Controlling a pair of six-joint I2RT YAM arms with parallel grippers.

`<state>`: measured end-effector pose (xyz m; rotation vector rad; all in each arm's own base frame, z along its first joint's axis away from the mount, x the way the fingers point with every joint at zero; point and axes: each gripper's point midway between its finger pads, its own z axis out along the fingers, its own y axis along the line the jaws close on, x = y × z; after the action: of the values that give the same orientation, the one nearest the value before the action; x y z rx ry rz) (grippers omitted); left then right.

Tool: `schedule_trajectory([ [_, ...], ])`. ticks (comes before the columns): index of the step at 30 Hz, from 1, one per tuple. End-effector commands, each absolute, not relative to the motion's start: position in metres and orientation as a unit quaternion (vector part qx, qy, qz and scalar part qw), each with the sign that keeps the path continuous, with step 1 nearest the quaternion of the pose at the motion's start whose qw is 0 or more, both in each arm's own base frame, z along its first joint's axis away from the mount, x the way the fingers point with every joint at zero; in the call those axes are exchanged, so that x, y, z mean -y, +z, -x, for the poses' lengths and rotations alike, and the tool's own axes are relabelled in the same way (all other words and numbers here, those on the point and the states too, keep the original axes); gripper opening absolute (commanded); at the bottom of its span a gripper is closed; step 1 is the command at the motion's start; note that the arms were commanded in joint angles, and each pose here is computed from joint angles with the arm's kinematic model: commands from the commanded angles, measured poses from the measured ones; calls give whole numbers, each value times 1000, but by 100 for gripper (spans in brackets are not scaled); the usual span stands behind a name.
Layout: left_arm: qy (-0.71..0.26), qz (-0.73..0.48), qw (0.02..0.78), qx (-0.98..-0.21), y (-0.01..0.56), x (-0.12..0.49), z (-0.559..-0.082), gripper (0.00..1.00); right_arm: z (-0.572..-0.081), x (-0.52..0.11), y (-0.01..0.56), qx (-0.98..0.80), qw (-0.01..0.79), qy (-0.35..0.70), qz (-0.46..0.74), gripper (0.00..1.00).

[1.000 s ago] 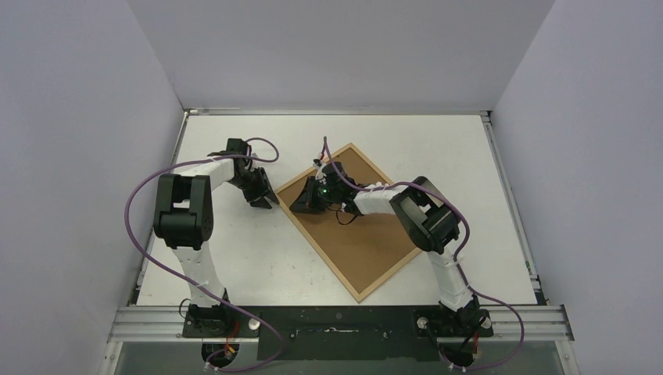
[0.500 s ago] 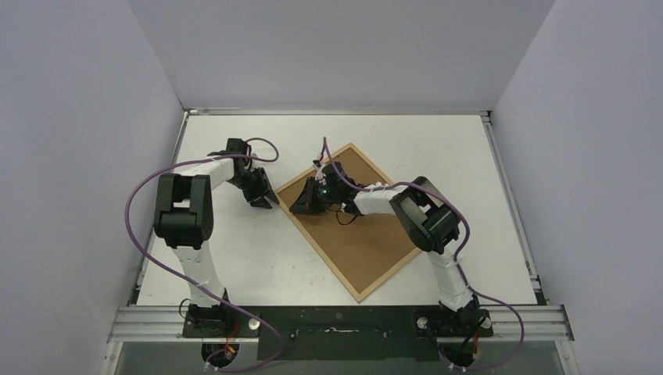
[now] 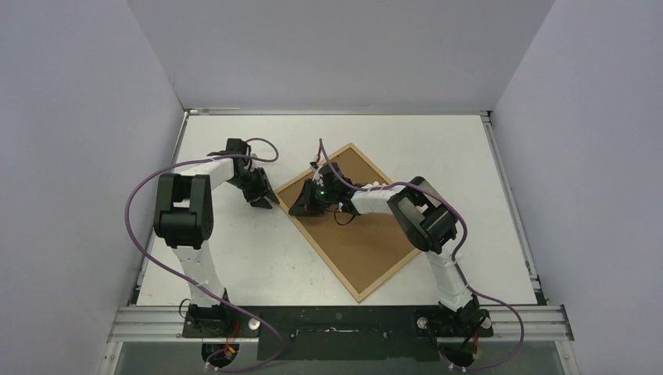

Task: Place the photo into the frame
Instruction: Install the photo frame at the center of the board.

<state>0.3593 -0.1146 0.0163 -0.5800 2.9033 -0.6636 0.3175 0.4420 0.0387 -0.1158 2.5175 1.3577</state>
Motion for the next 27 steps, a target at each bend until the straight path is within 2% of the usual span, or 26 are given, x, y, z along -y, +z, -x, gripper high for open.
schedule_trajectory([
  [1, -156, 197, 17, -968, -18, 98, -340, 30, -329, -432, 13, -888, 153, 432, 31, 0],
  [27, -146, 199, 10, -969, -20, 95, -341, 30, -315, -401, -11, -899, 131, 417, 38, 0],
])
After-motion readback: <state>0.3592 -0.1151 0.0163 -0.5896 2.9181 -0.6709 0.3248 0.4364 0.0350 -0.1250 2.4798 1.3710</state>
